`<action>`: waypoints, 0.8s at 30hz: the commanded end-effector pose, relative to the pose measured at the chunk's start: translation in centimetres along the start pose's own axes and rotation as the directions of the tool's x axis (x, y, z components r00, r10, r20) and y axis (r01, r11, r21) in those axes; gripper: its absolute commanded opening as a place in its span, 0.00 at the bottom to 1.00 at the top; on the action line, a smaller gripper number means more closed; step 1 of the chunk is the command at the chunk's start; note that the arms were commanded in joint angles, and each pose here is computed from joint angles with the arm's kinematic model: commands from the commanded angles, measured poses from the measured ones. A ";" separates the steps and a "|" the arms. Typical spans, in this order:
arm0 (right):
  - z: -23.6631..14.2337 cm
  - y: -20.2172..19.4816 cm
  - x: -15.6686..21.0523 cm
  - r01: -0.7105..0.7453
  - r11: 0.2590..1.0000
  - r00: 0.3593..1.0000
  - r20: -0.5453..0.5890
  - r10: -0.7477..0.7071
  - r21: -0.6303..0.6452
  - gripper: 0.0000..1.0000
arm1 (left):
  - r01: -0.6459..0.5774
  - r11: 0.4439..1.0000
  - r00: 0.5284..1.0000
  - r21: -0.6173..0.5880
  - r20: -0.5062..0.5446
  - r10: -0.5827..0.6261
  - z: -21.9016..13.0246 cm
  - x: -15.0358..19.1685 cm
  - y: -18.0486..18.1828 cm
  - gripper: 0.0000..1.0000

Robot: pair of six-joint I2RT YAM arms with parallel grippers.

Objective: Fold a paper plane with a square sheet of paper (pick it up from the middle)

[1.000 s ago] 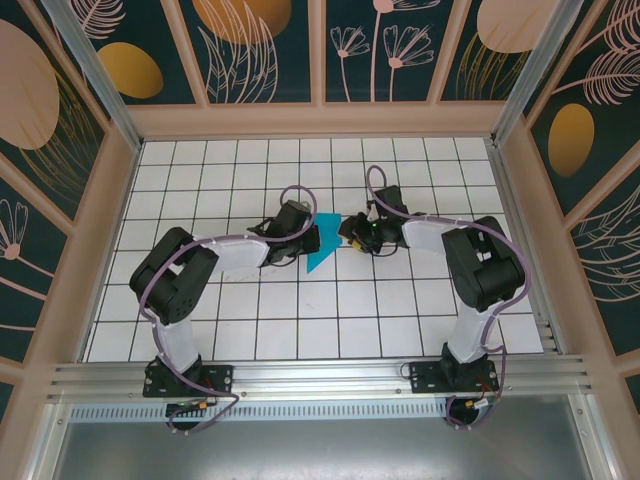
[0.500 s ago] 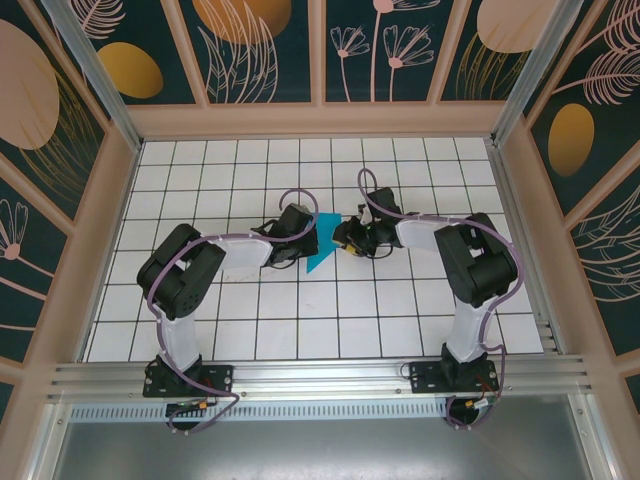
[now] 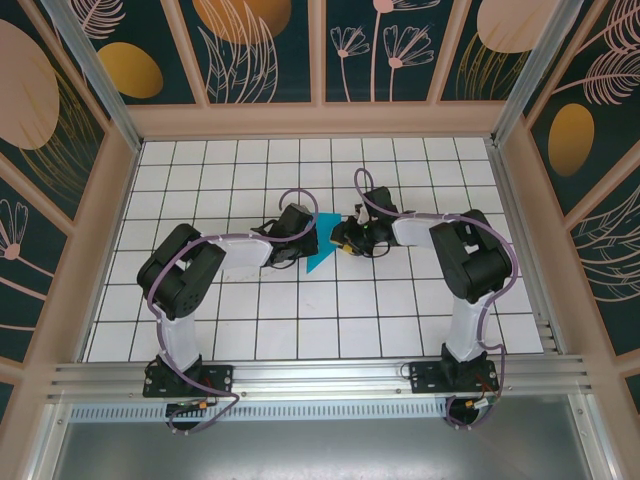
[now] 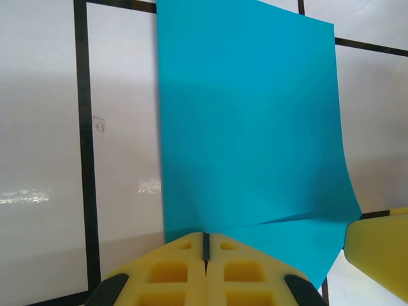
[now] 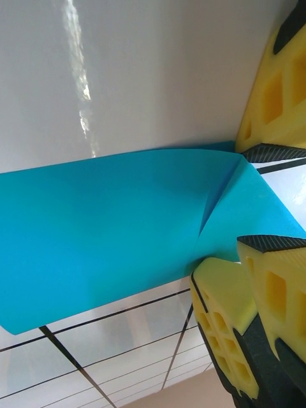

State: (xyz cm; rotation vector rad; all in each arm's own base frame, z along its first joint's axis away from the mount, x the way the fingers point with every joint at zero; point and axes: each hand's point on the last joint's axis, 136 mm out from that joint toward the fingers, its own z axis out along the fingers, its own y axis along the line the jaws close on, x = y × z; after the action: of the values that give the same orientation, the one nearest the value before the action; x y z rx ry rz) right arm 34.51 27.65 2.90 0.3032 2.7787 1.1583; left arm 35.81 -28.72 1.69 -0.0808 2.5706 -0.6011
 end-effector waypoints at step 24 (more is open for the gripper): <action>-0.5 1.5 -1.4 -0.039 0.996 0.998 0.043 0.042 -0.082 0.00 | -0.028 1.000 0.995 0.002 0.099 0.028 -4.4 -3.6 -1.5 0.20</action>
State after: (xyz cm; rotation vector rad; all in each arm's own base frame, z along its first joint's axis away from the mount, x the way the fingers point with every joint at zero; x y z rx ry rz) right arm 34.88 28.61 2.81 0.3571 2.7601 1.2725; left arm 35.55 -28.11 3.06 -0.0789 2.5671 -0.5807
